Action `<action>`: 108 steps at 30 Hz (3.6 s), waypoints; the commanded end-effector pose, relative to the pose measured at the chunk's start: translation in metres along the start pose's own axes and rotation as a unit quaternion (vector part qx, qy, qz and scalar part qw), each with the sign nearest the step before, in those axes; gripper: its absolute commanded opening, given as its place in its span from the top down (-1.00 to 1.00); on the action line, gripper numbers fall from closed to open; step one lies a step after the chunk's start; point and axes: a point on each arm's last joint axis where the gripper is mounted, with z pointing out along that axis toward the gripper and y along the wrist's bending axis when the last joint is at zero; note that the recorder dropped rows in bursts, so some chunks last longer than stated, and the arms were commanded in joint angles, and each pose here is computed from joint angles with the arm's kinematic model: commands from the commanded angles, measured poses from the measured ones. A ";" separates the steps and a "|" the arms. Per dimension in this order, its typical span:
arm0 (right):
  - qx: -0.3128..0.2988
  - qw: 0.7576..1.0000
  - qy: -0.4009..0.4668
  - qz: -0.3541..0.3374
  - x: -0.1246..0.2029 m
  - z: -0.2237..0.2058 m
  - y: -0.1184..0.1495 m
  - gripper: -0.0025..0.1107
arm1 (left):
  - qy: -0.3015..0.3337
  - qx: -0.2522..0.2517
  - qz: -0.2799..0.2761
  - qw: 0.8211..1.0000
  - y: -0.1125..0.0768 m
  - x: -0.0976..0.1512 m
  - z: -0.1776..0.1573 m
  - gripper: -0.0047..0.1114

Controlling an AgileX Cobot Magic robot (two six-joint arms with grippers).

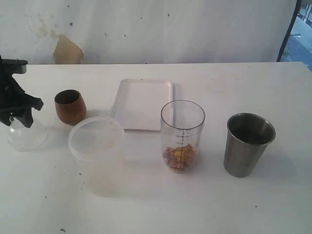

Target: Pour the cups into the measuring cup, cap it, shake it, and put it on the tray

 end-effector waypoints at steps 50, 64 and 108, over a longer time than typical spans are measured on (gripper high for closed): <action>-0.002 1.000 -0.004 -0.003 0.001 0.000 0.000 0.96 | -0.157 0.107 0.185 0.964 -0.233 0.009 -0.197 0.92; -0.002 1.000 -0.004 -0.003 0.001 0.000 0.000 0.96 | -0.158 0.091 0.232 0.955 -0.283 0.001 -0.177 0.92; -0.002 1.000 -0.004 -0.003 0.001 0.000 0.000 0.96 | -0.197 -0.065 0.209 0.956 -0.183 0.097 -0.224 0.92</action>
